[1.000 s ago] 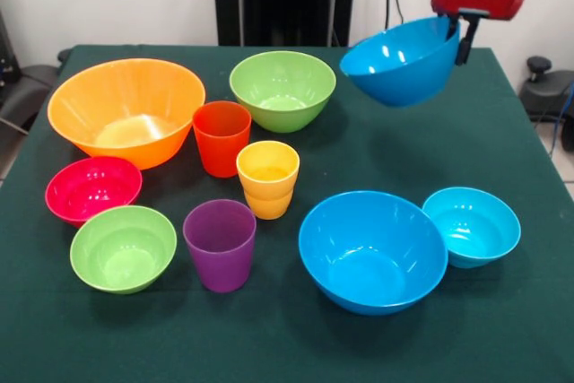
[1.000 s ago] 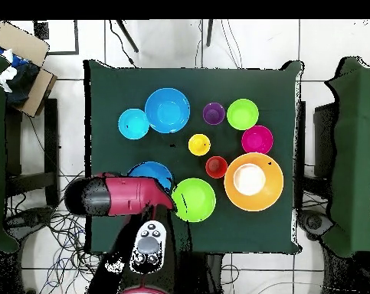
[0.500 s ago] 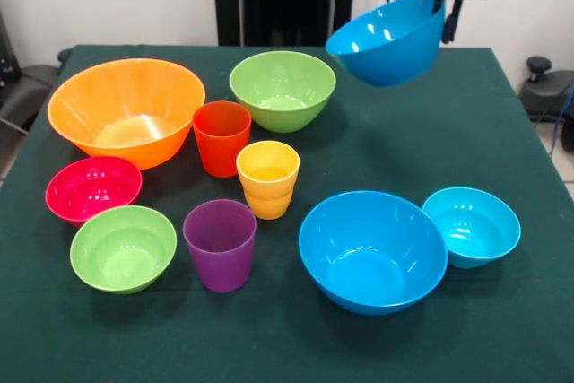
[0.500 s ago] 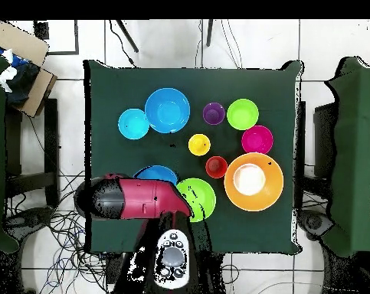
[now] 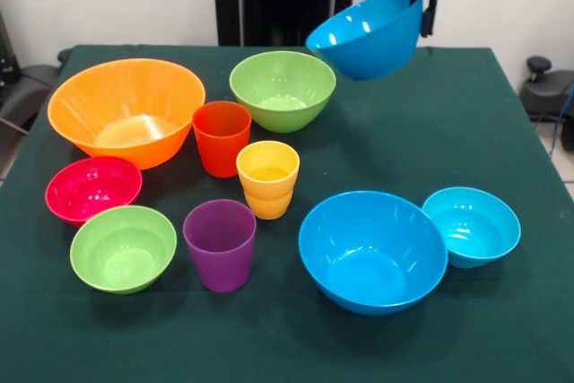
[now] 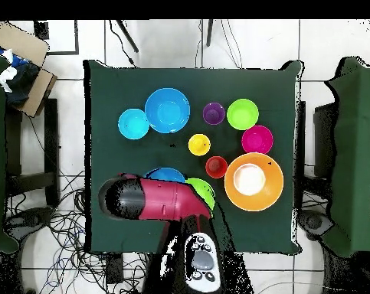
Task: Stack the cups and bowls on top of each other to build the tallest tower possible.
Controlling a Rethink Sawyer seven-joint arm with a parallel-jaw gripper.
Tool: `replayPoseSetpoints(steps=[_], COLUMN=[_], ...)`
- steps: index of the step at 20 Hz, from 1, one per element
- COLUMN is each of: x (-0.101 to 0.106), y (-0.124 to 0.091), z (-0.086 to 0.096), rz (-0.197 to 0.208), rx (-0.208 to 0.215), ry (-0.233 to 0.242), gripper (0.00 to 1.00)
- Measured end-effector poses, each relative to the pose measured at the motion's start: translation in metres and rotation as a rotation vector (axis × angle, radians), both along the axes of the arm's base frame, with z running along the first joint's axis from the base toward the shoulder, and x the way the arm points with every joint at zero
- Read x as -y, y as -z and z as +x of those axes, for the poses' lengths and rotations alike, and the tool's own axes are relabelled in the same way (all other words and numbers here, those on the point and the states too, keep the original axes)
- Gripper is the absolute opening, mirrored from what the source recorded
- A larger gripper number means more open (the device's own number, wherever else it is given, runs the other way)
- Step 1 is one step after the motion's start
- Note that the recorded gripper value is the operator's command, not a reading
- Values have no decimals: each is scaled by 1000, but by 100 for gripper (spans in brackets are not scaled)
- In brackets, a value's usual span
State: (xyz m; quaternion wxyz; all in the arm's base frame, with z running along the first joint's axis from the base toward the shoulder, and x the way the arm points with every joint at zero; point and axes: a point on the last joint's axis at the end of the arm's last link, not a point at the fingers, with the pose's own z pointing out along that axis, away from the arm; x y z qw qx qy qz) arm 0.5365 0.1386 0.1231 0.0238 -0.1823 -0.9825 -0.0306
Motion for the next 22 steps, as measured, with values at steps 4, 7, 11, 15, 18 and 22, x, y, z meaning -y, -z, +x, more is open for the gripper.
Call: replayPoseSetpoints(steps=[4,7,11,15,18,22], x=[9,17,26,35,40,48], y=[2,5,8,12,14,16], z=[-1,-3,-8,-13,-17,-22], rz=[15,24,29,34,38,43], rx=[-12,-22,-35,-45,-51,-61], ry=[20,29,25,17,12,4], gripper=[0,0,0,0,0,0])
